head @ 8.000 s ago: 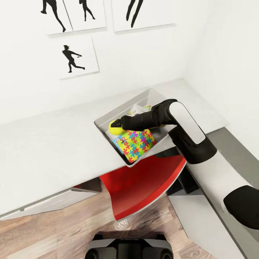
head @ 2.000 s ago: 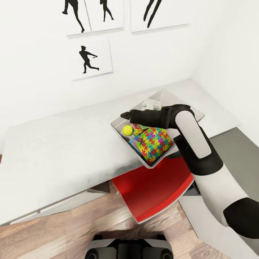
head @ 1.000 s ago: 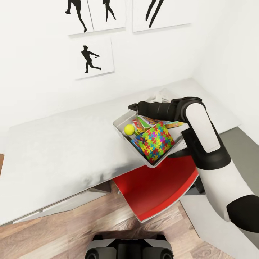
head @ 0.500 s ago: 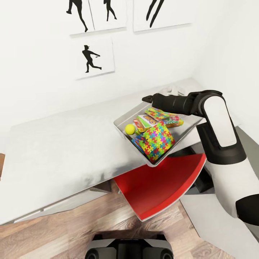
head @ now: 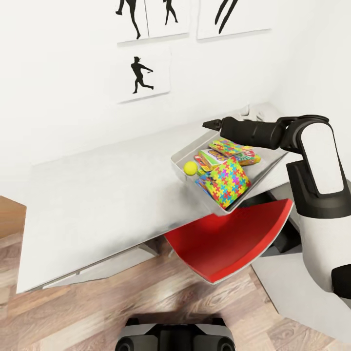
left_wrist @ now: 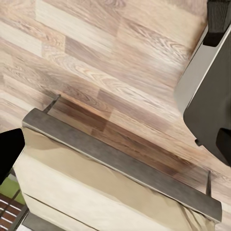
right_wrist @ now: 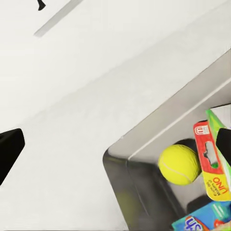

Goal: Put all the toys in the child's room - the three board games (two on the bed and one on the table), the two jigsaw puzzles on the table, and the tennis ball on the table - inside the toy box on the table in the child's room.

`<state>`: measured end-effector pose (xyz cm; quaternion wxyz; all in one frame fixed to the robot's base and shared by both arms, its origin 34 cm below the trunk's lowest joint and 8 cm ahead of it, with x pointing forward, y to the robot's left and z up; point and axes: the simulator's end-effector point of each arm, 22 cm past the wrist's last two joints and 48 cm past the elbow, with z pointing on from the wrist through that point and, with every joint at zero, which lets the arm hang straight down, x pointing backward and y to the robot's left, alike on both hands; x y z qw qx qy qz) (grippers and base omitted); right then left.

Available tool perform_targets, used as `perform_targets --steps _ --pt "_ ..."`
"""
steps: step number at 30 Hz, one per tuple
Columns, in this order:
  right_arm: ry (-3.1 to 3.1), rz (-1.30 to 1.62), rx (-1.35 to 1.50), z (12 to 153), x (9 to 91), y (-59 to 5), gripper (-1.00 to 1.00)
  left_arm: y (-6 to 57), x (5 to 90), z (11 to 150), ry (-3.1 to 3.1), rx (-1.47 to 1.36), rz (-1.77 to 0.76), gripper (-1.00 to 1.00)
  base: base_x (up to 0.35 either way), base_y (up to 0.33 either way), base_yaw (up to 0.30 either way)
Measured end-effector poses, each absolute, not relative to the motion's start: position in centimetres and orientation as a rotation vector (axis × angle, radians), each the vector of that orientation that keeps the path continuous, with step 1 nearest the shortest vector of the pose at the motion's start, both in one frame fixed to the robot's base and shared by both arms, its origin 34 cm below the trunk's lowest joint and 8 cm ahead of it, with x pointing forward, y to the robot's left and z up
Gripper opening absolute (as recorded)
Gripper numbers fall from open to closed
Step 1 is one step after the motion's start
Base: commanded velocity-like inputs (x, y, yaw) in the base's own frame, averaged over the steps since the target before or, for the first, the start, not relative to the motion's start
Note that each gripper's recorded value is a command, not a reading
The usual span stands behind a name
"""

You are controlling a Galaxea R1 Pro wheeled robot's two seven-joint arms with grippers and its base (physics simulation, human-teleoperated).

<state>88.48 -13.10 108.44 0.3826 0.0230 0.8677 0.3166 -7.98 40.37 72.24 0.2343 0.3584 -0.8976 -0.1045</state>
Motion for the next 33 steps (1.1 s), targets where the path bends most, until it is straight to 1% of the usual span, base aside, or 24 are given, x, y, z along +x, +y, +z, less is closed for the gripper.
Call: perform_targets --steps 15,33 --pt "2.155 0.873 0.005 110.9 88.8 -13.4 1.00 40.6 -7.8 72.2 -2.468 0.982 -0.288 1.00 -0.094 0.292 0.000" --pt "2.148 0.865 0.003 111.4 88.9 -13.9 1.00 41.4 -7.5 72.2 -2.477 0.982 -0.297 1.00 -0.018 0.312 0.000"
